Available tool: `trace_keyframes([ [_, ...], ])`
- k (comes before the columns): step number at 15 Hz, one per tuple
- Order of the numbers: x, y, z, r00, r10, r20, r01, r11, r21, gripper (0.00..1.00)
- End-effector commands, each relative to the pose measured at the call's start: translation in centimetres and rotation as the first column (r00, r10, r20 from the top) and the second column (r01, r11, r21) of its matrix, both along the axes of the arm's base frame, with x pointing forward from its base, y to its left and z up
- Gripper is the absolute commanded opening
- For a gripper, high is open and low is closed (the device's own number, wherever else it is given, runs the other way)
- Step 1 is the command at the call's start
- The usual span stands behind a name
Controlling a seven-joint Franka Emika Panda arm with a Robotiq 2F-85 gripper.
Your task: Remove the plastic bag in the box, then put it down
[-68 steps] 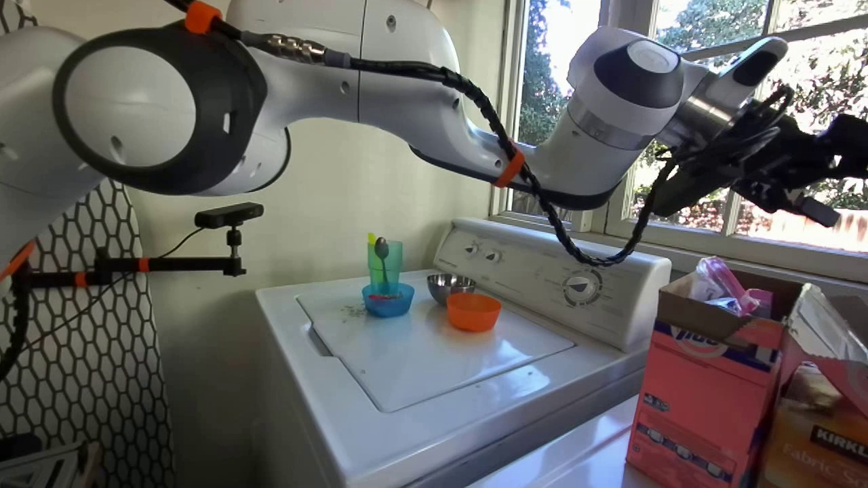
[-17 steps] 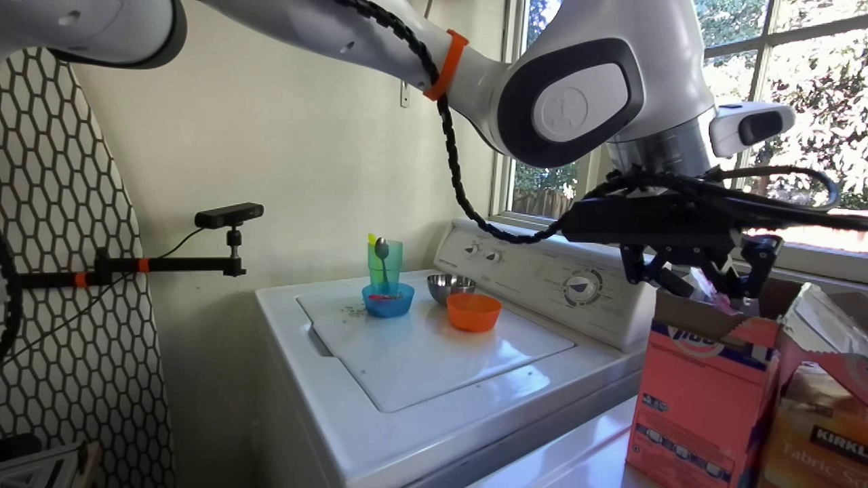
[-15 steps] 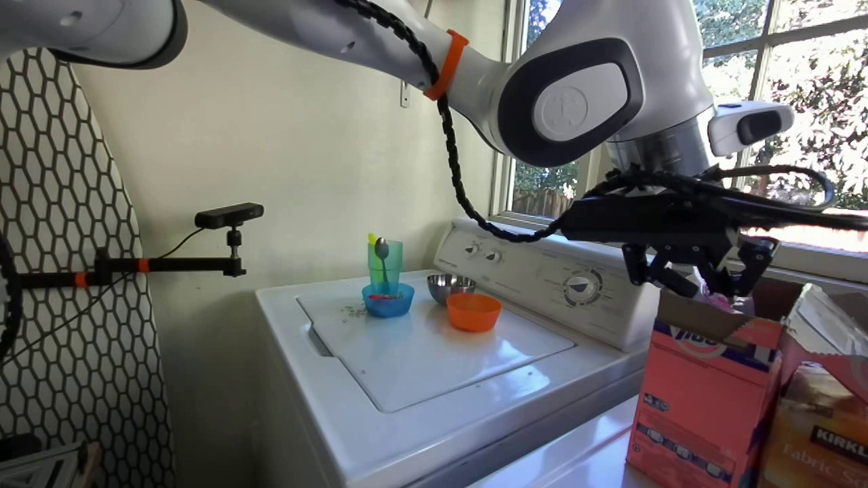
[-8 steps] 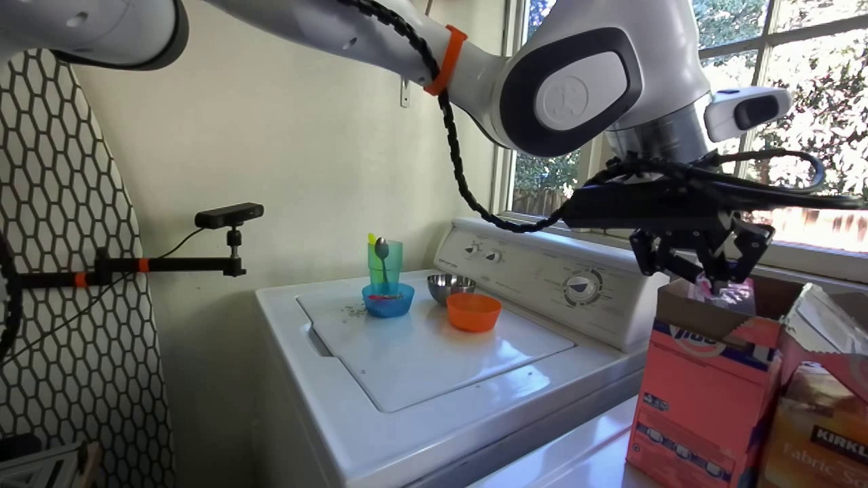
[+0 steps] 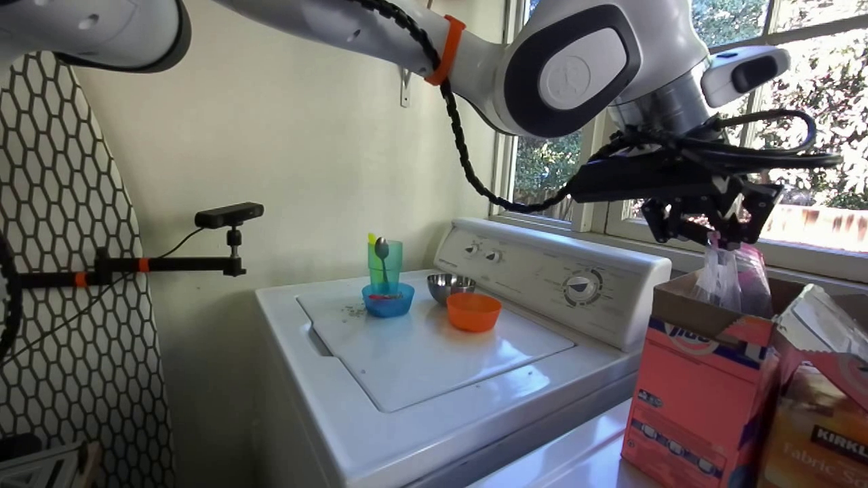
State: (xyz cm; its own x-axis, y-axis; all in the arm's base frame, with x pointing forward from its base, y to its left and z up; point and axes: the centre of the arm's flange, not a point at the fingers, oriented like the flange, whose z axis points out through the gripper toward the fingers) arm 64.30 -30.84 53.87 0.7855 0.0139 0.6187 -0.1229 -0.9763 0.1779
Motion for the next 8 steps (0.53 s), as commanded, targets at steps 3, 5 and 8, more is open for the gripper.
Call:
trace_keyframes([
  [3,1.6,-0.1,2.3,0.995,-0.063,0.073,0.063,0.998,0.010,0.00],
  [5,1.8,-0.3,3.5,0.992,-0.078,0.103,0.077,0.997,0.017,0.00],
  [8,1.9,-0.4,5.5,0.985,-0.095,0.141,0.093,0.995,0.022,0.00],
])
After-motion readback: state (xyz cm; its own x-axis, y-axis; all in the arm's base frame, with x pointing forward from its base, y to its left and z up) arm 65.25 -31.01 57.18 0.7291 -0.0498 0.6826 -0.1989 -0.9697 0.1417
